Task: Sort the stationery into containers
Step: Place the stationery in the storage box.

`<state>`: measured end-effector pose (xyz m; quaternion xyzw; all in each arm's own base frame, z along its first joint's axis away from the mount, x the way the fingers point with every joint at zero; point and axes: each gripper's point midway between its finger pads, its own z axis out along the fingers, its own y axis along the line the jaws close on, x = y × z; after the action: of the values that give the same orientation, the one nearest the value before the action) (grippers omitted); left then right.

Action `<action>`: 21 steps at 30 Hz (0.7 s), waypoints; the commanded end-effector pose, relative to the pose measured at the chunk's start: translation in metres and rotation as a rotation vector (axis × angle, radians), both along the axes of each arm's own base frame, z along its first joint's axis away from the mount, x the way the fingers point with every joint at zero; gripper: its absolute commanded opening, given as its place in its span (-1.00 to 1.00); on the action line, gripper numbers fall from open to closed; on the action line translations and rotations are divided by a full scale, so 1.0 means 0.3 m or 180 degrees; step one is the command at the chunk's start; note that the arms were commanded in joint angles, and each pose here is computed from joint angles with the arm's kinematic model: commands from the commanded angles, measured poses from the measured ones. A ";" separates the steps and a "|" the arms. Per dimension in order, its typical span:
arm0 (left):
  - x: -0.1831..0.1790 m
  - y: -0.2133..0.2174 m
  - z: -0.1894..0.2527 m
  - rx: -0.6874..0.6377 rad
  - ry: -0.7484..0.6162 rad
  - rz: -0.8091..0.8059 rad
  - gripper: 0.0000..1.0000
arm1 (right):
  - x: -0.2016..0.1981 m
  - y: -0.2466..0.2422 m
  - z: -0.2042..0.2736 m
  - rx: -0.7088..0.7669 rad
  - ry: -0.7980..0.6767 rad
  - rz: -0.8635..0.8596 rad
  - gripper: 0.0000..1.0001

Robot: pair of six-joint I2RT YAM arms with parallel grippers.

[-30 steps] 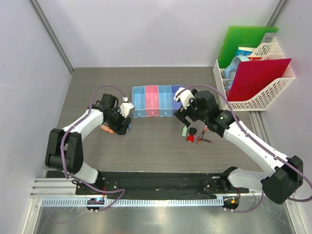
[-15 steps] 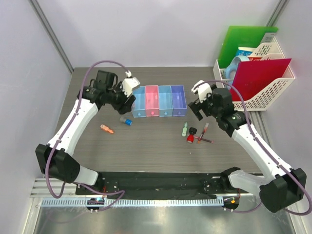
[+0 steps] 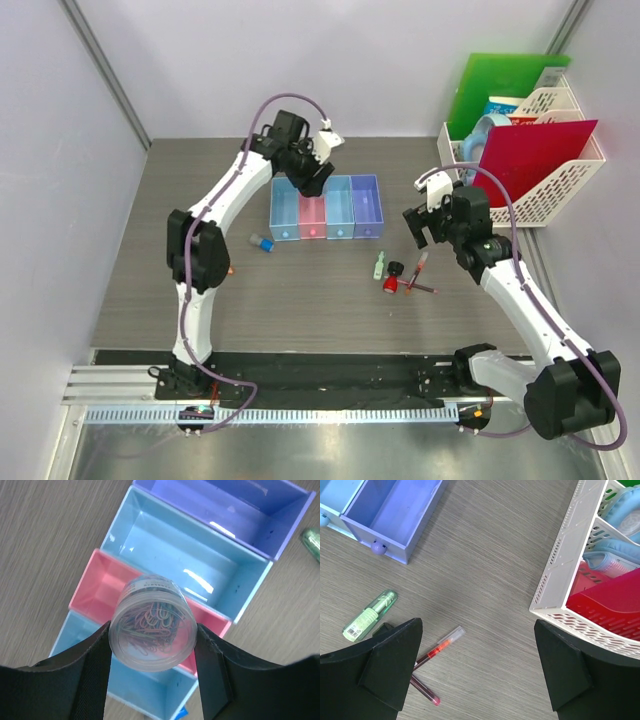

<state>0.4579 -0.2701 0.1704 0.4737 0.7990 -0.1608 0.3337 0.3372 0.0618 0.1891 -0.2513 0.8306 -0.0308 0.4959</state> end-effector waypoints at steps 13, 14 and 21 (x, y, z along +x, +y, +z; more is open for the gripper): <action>0.054 -0.200 -0.003 0.0041 -0.0402 -0.0257 -1.00 | 0.012 -0.004 0.033 0.0180 -0.0219 -0.0013 1.00; 0.059 -0.204 -0.011 0.0048 -0.0411 -0.0252 -1.00 | 0.010 -0.004 0.029 0.0178 -0.0210 -0.0014 0.99; 0.096 -0.225 -0.090 0.0195 -0.0483 -0.0189 -0.90 | 0.006 -0.004 0.027 0.0204 -0.0204 -0.0003 0.99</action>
<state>0.4698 -0.3270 0.1269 0.5135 0.7800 -0.1341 0.3316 0.3349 0.0590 0.1831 -0.2443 0.8284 -0.0190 0.5038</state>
